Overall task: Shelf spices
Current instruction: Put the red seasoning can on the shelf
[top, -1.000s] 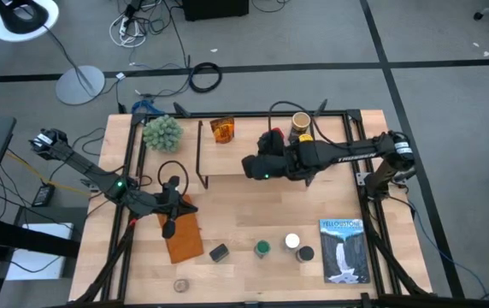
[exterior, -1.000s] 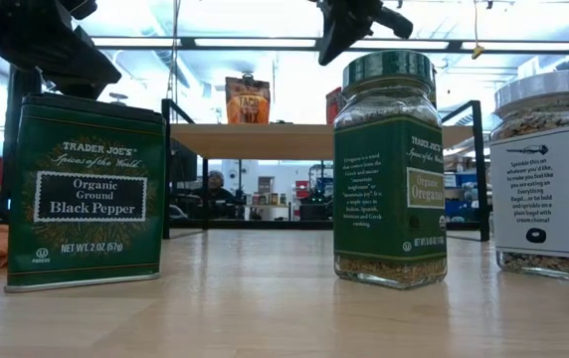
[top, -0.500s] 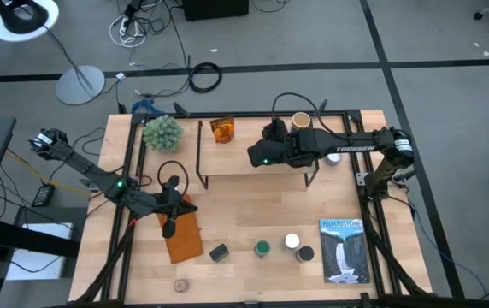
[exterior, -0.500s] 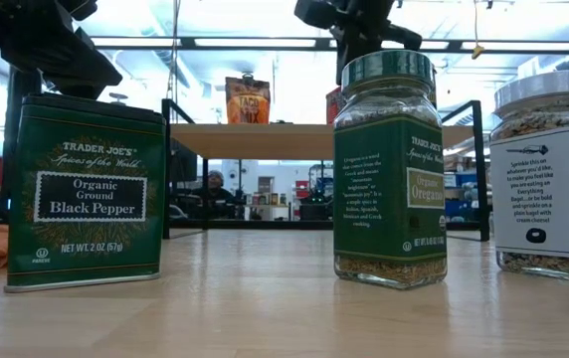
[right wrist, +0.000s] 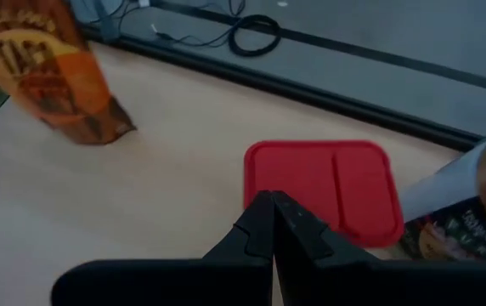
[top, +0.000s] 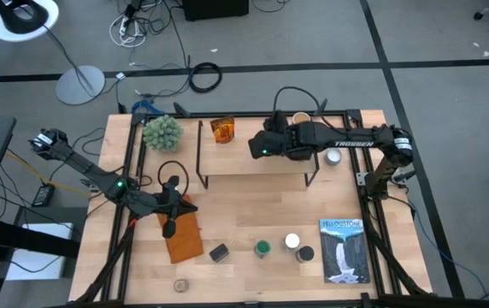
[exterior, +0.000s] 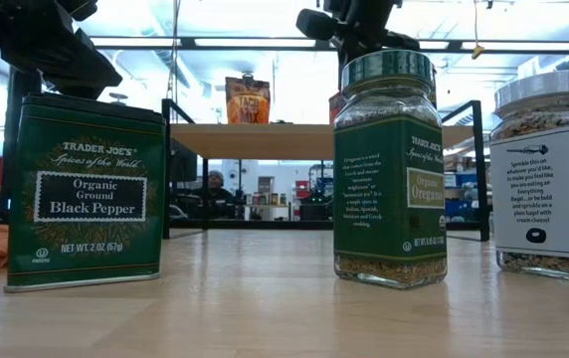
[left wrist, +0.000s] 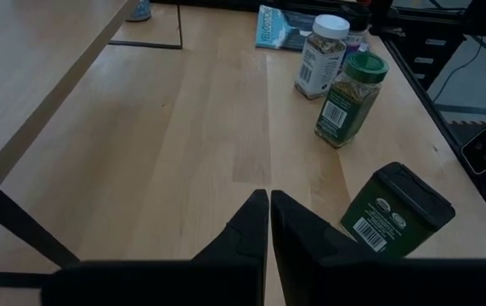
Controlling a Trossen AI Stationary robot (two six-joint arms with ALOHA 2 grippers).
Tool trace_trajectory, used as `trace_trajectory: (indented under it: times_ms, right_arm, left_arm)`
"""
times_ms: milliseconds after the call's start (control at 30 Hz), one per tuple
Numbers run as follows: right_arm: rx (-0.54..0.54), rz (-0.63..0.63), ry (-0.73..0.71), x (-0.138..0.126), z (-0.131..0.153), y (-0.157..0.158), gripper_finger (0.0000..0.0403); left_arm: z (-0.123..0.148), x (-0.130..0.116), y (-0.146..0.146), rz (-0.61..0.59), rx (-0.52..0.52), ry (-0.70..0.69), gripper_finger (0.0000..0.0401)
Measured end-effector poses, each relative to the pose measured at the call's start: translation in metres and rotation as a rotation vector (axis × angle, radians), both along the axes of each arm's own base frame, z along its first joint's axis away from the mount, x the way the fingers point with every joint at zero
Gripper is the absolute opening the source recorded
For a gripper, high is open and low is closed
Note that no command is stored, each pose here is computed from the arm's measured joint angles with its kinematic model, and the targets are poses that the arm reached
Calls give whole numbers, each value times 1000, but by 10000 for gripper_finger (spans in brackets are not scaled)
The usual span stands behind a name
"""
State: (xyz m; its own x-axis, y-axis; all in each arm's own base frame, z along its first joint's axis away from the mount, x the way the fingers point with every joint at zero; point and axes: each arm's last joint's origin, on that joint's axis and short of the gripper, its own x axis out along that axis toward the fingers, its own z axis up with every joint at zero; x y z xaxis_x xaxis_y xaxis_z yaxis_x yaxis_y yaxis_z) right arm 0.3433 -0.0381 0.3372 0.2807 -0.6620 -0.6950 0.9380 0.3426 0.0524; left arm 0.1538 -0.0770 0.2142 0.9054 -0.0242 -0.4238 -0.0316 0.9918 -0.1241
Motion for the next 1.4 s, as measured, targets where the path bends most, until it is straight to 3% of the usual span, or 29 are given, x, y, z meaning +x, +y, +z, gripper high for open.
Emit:
trace_trajectory:
  times_ms: [300,733,1400]
  right_arm:
    - [-34,-10,-44,5,4,-17,0]
    - [6,21,-18,1,4,-1,0]
    - [2,-51,-10,4,-3,-29,0]
  left_arm:
    - [0,0,0,0,1,2,21]
    - [0,0,0,1,3,4,21]
    - [-1,0,0,1,5,7,21]
